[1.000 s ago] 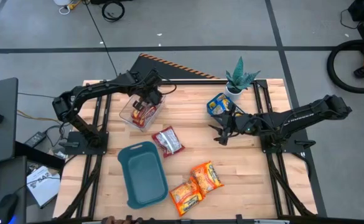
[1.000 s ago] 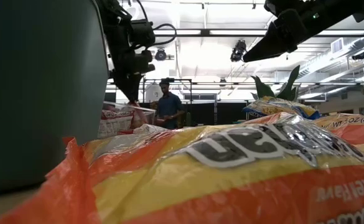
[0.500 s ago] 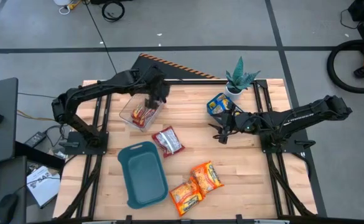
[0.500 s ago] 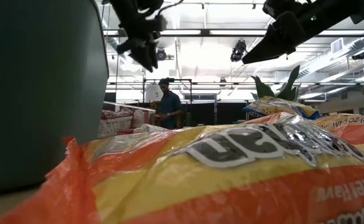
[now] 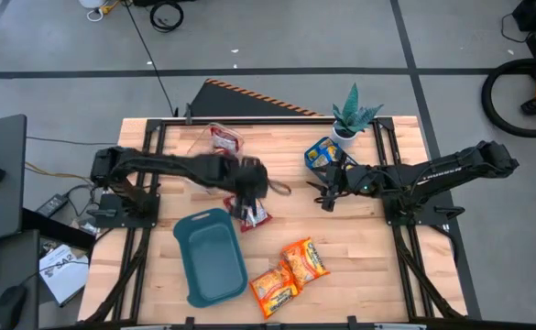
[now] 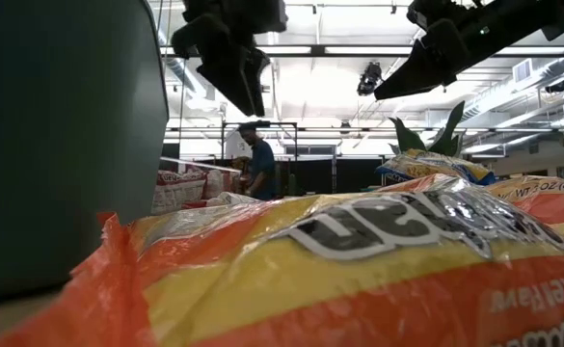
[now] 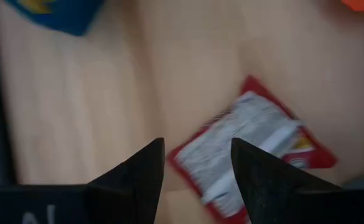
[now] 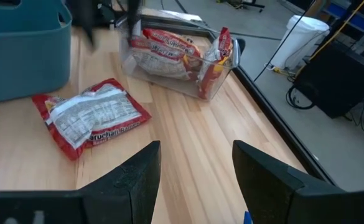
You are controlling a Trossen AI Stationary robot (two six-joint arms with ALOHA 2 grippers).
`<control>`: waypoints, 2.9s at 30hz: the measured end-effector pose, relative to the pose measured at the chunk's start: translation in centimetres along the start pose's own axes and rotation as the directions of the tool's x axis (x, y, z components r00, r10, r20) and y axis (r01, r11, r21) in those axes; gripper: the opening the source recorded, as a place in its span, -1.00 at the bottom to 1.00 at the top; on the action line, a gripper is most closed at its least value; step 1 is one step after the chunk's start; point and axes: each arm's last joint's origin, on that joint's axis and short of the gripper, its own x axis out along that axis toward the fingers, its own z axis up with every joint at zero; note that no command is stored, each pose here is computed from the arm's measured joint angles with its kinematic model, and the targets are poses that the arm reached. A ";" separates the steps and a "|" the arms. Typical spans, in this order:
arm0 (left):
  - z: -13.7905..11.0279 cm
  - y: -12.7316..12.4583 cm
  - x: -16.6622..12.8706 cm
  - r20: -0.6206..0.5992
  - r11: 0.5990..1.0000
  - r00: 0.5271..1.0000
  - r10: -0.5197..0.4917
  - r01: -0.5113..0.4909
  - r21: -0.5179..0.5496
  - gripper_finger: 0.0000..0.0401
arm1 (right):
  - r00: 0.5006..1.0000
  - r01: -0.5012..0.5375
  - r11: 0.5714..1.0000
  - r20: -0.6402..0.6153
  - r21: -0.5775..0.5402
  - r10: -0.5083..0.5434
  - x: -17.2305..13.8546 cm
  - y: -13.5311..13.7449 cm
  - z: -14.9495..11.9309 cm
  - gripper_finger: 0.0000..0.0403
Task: Sort Maruchan noodles
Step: Put the red noodle pack into the transparent bin
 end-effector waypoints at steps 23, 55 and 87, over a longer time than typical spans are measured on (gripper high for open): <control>-0.5 -4.2 8.3 -0.278 0.964 0.954 -0.111 0.172 0.205 -0.16 | 1.000 -0.003 1.000 -0.003 0.020 0.003 0.1 -0.1 0.0 0.01; 0.4 -3.4 10.5 -0.364 0.911 0.919 -0.148 0.271 0.312 -0.30 | 1.000 -0.014 1.000 -0.012 0.021 0.014 0.1 -0.1 -0.1 0.01; 0.0 0.7 0.3 -0.216 0.989 0.976 -0.020 0.051 0.141 -0.99 | 1.000 -0.016 0.999 -0.017 0.032 0.016 0.1 -0.1 -0.2 0.01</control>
